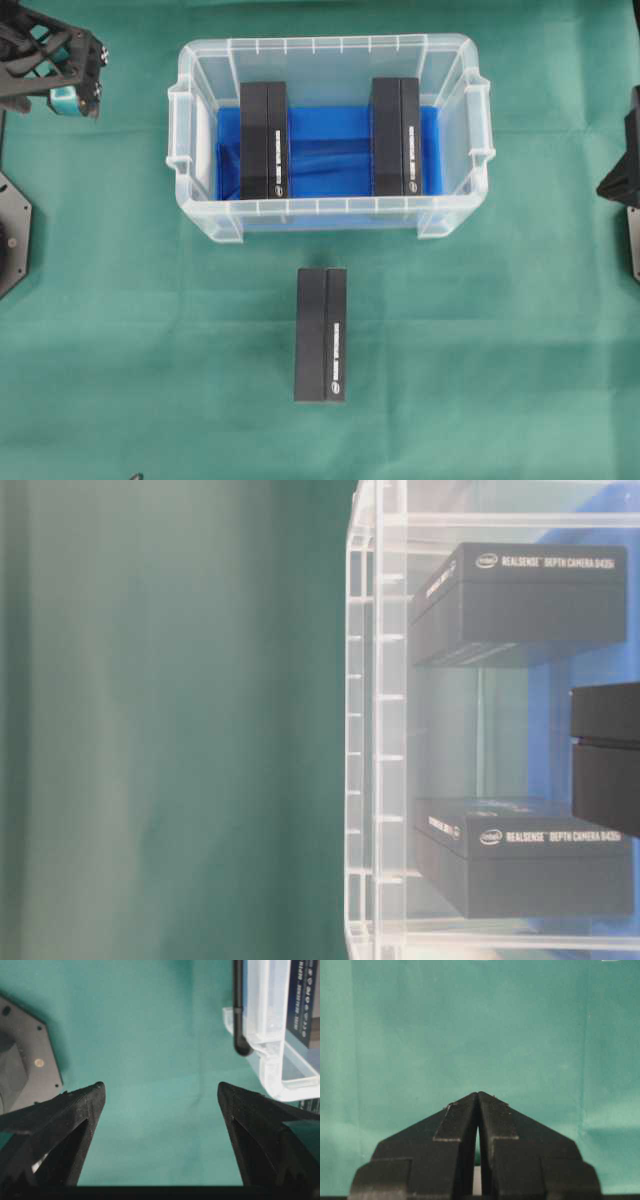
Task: Take the box out of the case with the left arm.
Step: 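Retract the left gripper away to the left side, then move the left gripper over the left black box in the case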
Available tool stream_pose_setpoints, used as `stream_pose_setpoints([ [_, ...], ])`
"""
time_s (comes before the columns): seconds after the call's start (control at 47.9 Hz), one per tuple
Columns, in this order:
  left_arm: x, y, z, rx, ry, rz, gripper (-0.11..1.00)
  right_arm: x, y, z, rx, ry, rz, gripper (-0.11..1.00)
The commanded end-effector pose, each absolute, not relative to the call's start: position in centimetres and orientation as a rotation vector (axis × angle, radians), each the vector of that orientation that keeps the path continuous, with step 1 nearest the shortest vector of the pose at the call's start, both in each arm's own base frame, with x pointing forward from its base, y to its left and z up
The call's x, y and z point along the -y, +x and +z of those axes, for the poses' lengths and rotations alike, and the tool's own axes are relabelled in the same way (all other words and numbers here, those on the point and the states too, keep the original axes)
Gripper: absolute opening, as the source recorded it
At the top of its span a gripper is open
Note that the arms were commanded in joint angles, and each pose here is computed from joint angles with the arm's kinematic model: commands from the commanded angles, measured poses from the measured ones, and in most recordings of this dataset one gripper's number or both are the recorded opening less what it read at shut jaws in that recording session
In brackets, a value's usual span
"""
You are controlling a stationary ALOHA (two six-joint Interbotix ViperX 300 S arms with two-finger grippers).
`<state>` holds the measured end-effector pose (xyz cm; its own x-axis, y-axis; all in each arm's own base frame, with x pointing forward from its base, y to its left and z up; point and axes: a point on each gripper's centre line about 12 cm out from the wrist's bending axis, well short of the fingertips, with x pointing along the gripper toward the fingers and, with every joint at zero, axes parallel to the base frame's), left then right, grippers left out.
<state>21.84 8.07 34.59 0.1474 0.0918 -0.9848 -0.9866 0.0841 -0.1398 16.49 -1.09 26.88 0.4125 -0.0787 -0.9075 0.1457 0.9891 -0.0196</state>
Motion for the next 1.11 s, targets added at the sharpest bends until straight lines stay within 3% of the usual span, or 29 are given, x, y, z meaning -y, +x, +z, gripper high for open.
stream_pose_setpoints([
  [0.0,-8.0,21.9,35.0,-1.053,-1.146,1.079,0.98,1.1,16.8,27.8,-1.109,0.069,-0.142,0.07],
  [0.627,-7.8,22.4,35.0,-1.05,-1.149,1.067,0.98,1.1,16.8,27.8,-1.109,0.069,-0.142,0.07],
  [1.086,-8.9,29.6,34.6,-1.091,-1.14,1.065,0.98,1.1,16.9,27.9,-1.108,0.068,-0.143,0.07],
])
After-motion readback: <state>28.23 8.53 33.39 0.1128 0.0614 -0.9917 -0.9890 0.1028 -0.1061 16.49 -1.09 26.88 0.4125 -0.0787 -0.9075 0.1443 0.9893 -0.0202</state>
